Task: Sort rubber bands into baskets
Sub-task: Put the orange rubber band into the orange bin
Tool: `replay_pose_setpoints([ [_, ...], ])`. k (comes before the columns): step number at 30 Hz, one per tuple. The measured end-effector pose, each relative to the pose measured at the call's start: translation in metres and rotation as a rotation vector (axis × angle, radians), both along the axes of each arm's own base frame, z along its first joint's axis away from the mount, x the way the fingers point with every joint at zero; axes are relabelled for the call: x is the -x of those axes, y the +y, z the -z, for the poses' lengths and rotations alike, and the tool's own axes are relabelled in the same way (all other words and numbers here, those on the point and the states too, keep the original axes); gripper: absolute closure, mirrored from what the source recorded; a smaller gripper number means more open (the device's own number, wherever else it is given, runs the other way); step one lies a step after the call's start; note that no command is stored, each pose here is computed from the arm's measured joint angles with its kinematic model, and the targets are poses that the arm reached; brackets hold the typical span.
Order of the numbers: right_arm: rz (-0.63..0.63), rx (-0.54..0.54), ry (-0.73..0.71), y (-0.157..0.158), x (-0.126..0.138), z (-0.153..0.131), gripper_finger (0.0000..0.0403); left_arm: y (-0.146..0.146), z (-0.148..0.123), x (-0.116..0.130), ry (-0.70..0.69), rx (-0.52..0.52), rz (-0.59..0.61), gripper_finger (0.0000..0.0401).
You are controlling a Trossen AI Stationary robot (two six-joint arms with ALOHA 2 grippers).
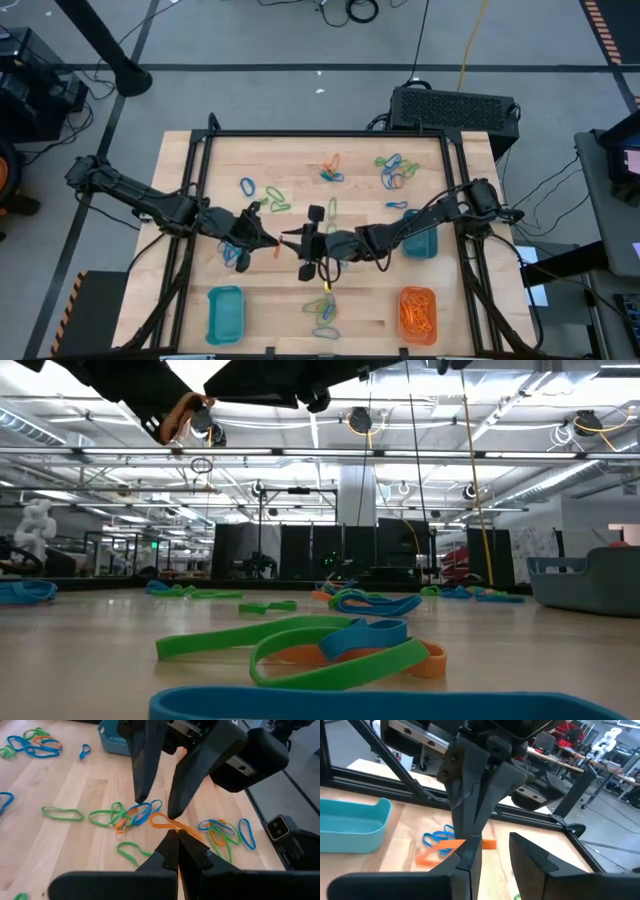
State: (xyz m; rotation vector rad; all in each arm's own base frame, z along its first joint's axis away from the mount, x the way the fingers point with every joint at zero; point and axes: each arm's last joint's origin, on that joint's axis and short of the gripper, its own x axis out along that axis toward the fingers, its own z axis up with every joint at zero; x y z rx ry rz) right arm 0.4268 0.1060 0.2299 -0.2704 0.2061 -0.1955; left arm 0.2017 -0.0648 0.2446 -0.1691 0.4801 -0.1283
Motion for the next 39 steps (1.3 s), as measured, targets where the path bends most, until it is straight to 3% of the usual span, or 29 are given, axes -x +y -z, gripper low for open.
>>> replay_pose_setpoints([
  [8,-0.147,-0.082,0.013,-0.0009,-0.0019,0.0014,0.0313,0.0033,0.0012,-0.0004,0.012,-0.012,-0.011,0.04],
  [31,-0.085,-0.071,0.026,-0.0073,-0.0024,0.0028,0.0315,0.0033,0.0014,-0.0003,0.015,-0.014,-0.011,0.04],
  [35,-0.085,-0.066,0.027,-0.0077,-0.0025,0.0028,0.0339,0.0033,0.0014,-0.0003,0.014,-0.014,-0.011,0.04],
  [39,-0.093,-0.053,0.033,-0.0075,-0.0024,0.0031,0.0389,0.0031,0.0007,-0.0006,0.004,-0.025,-0.004,0.0377],
])
